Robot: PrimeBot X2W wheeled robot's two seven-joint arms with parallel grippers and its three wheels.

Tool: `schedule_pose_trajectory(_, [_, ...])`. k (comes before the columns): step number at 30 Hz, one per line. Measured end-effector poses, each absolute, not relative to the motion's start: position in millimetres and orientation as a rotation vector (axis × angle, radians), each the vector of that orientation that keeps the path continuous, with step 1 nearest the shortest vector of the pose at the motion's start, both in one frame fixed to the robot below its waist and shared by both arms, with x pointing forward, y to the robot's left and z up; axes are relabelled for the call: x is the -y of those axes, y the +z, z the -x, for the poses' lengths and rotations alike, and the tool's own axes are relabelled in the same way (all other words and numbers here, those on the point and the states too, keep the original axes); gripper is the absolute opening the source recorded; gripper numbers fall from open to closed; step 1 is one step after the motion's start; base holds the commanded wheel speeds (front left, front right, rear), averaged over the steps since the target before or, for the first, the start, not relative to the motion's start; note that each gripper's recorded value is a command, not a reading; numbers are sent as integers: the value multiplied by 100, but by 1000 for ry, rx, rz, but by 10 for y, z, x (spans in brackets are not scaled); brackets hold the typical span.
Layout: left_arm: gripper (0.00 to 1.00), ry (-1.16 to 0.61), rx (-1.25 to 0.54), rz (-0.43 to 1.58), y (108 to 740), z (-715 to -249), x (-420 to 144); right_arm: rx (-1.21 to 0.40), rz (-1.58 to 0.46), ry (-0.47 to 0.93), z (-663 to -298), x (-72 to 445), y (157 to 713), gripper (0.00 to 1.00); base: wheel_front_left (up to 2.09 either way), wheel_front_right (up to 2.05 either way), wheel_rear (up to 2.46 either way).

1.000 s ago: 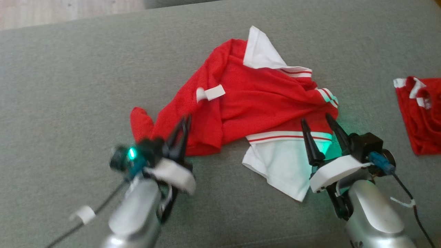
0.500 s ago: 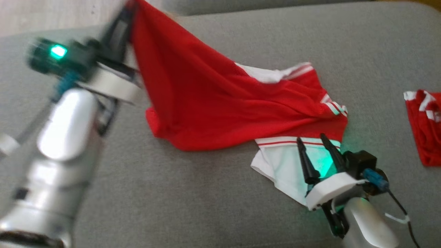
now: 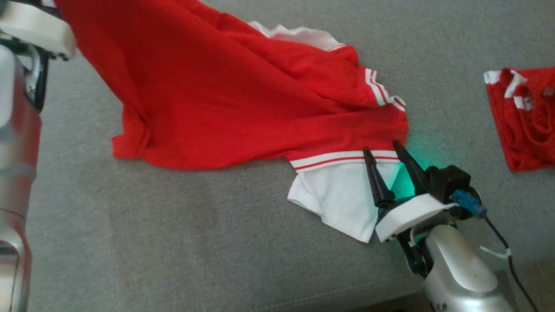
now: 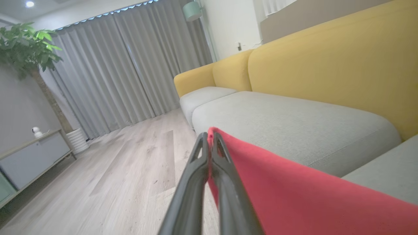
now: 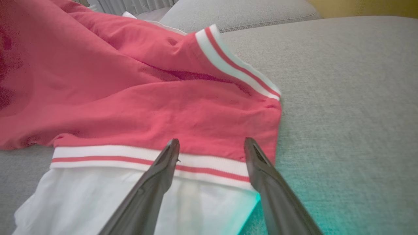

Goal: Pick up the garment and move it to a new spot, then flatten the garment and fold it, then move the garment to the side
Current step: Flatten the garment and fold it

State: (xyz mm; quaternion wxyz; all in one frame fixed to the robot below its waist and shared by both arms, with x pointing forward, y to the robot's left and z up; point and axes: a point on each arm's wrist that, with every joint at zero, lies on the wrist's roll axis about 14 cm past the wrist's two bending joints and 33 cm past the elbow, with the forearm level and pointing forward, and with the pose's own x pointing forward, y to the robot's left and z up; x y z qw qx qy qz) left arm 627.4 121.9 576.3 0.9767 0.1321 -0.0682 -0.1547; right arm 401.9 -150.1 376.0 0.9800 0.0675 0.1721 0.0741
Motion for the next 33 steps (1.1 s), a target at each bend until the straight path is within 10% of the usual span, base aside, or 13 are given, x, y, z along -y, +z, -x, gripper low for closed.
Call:
schedule_pose_trajectory(1, [21, -296, 126, -262, 5714, -6320, -1238, -350, -140, 141, -4025, 1525, 3747, 100, 0, 0, 0])
schedule_pose_trajectory(2, [100, -253, 113, -246, 5632, -6386, -1291, -351, -147, 132, -4037, 1551, 3735, 100, 0, 0, 0])
schedule_pose_trajectory(33, [100, -374, -241, -43, 4028, -4774, -745, -331, -143, 171, -4056, 1415, 3824, 100, 0, 0, 0])
